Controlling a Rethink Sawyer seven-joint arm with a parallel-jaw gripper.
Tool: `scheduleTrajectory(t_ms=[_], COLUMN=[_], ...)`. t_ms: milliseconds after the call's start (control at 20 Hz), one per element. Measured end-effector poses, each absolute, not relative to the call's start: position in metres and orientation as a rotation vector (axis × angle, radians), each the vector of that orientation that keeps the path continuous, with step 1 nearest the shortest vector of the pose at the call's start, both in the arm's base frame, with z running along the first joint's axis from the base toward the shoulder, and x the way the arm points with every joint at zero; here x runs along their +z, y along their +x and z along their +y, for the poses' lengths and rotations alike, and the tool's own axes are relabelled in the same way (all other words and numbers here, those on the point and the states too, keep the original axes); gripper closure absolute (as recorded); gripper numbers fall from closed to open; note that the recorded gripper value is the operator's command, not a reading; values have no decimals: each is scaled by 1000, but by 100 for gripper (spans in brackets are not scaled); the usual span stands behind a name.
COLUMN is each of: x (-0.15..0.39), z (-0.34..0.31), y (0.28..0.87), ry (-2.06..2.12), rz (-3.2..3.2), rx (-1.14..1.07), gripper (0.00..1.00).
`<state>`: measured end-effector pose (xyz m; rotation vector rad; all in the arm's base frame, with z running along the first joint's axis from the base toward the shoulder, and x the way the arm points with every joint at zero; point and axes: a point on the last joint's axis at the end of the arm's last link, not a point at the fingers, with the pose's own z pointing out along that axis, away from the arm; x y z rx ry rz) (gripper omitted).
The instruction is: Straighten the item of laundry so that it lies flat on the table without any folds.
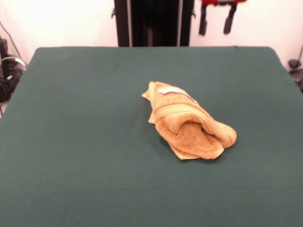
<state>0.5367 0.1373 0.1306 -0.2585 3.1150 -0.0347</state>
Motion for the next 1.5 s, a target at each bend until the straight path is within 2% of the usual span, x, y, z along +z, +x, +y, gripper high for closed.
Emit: scheduleTrajectory(t_ms=[700,1500], x=[55,54], z=[122,49], y=[548,565], ry=[-221,-99], rz=[3155,3143], rx=[-23,-49], gripper=[0,0])
